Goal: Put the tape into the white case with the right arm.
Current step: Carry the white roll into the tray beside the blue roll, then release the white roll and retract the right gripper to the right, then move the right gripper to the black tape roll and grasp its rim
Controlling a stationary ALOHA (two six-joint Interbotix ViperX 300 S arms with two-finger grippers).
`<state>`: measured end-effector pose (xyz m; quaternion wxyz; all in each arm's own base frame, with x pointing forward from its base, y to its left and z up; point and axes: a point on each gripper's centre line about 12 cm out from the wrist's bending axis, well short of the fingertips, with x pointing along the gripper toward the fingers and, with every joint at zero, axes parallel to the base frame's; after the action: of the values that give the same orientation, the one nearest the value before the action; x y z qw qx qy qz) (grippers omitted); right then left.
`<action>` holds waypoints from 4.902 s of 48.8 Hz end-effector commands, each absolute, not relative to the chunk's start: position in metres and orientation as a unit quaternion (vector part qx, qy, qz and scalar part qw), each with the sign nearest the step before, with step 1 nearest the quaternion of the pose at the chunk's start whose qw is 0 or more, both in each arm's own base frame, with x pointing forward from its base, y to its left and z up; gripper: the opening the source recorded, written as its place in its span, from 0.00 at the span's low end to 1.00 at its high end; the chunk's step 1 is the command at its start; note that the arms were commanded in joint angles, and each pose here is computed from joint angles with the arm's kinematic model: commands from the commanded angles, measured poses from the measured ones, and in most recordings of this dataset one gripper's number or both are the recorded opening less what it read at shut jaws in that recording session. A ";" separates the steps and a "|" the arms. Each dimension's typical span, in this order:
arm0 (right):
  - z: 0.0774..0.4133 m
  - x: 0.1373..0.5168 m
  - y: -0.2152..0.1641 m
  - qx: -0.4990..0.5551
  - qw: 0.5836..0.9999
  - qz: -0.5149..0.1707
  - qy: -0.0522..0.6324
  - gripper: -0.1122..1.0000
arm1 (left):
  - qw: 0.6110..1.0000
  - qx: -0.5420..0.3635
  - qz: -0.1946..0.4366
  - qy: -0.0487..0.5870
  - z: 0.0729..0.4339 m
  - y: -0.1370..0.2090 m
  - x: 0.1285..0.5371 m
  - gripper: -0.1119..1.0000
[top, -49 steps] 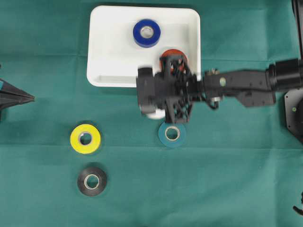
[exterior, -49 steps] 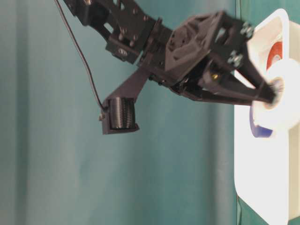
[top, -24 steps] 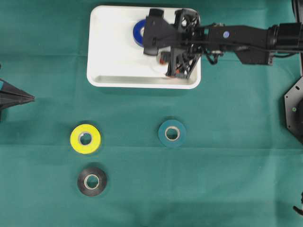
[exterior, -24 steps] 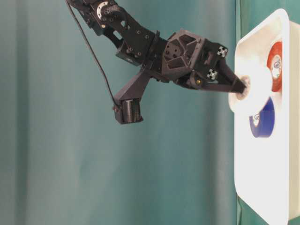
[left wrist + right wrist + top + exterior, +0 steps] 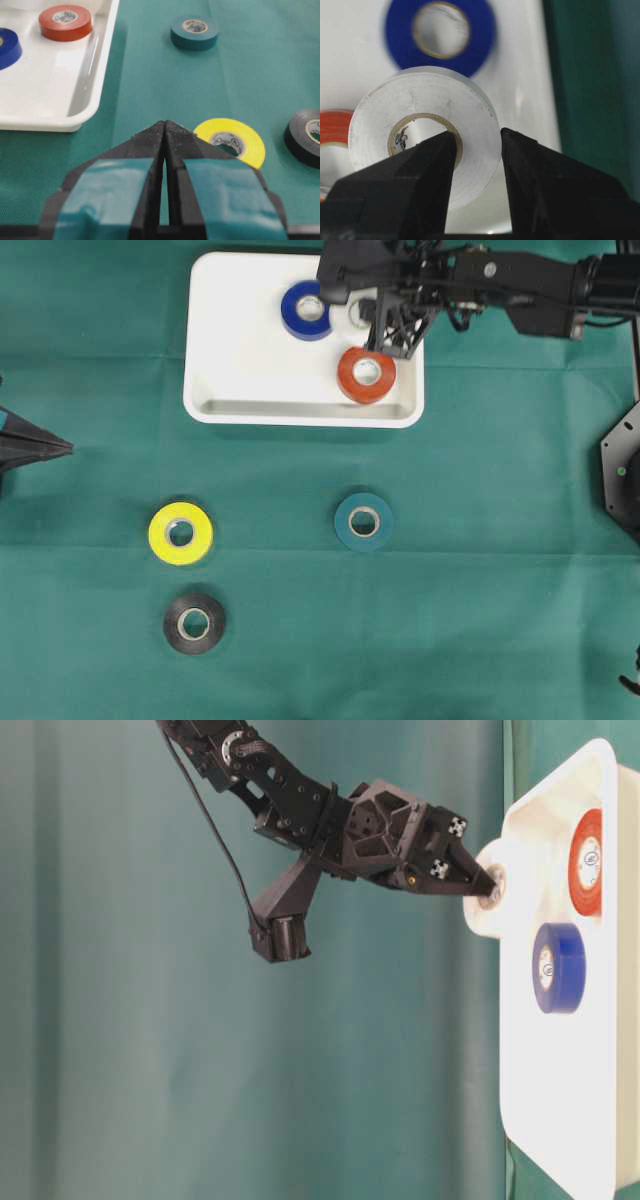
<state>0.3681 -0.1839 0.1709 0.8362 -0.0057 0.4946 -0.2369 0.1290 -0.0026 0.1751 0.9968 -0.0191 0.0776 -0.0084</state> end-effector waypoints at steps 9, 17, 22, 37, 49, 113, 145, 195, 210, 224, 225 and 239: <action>0.177 0.365 -0.201 0.002 0.837 -0.256 0.484 0.11 | 0.997 -0.021 -0.009 0.071 0.180 -0.003 0.130 0.10; 0.166 0.362 -0.204 0.007 0.830 -0.257 0.495 0.11 | 0.997 -0.021 -0.009 0.071 0.180 -0.003 0.130 0.10; 0.160 0.359 -0.202 0.008 0.826 -0.255 0.504 0.22 | 0.997 -0.021 -0.009 0.070 0.180 -0.003 0.130 0.10; 0.151 0.349 -0.196 0.010 0.825 -0.248 0.508 0.51 | 0.997 -0.020 -0.009 0.070 0.180 -0.003 0.130 0.10; 0.165 0.329 -0.185 0.008 0.833 -0.249 0.494 0.51 | 0.997 -0.021 -0.009 0.070 0.180 -0.003 0.130 0.10; 0.161 0.185 -0.089 0.041 0.932 -0.204 0.296 0.50 | 0.997 -0.021 -0.009 0.070 0.180 -0.003 0.130 0.10; 0.168 0.173 -0.034 -0.005 0.972 -0.082 0.221 0.50 | 0.997 -0.020 -0.009 0.071 0.180 -0.003 0.130 0.10; 0.164 0.170 0.013 -0.035 0.975 0.050 0.213 0.50 | 0.997 -0.020 -0.009 0.070 0.180 -0.003 0.130 0.10; 0.169 0.184 0.026 -0.041 0.970 0.083 0.223 0.50 | 0.997 -0.021 -0.009 0.070 0.180 -0.003 0.130 0.10; 0.176 0.222 0.043 -0.050 0.960 0.111 0.253 0.50 | 0.997 -0.020 -0.009 0.071 0.180 -0.003 0.130 0.10; 0.176 0.228 0.044 -0.050 0.959 0.112 0.255 0.50 | 0.997 -0.020 -0.009 0.071 0.180 -0.003 0.130 0.10; 0.171 0.286 0.058 -0.047 0.953 0.127 0.271 0.50 | 0.997 -0.021 -0.009 0.071 0.180 -0.003 0.130 0.10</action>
<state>0.2662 0.0519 0.1636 0.9494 -0.0479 0.2863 0.1198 0.1290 -0.0026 0.1751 0.9968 -0.0191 0.0776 -0.0084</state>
